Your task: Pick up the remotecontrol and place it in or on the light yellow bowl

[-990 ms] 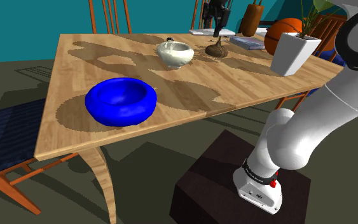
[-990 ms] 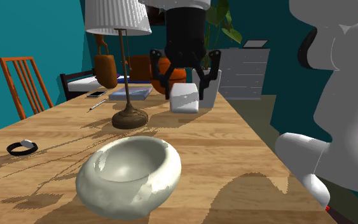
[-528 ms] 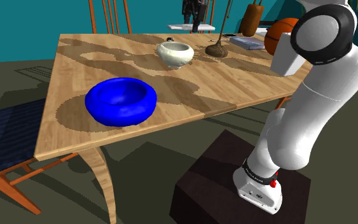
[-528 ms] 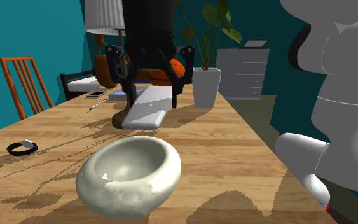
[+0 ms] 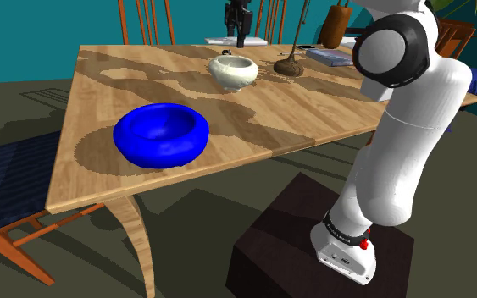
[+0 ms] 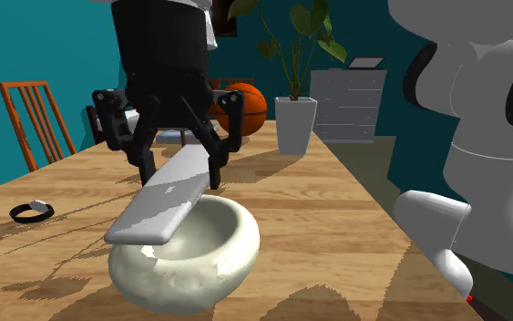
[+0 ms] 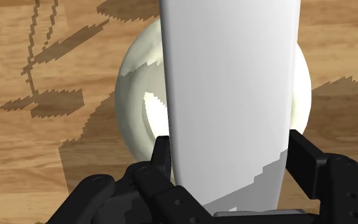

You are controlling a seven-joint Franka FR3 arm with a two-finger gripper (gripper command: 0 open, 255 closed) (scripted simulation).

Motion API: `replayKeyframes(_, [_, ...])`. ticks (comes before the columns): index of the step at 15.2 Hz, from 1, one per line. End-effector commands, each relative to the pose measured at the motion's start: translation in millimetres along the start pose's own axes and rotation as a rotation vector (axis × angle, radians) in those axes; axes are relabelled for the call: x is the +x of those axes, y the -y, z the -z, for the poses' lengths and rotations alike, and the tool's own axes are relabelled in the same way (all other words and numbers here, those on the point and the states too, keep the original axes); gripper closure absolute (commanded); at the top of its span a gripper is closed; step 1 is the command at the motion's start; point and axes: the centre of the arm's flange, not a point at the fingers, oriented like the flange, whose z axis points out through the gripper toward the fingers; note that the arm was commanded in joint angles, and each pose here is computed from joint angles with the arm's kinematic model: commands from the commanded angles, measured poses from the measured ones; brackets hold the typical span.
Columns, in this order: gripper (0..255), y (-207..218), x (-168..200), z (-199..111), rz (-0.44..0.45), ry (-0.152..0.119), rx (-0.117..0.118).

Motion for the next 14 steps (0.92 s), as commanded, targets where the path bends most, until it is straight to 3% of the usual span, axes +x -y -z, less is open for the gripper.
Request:
replayKeyframes(1, [255,-0.6,-1.2,-11.3,0.000,0.000,-0.001])
replayKeyframes(9, [255,-0.3,-0.9,-52.1,0.000,0.000,-0.001])
replayKeyframes(14, [255,-0.3,-0.9,-52.1,0.000,0.000,-0.001])
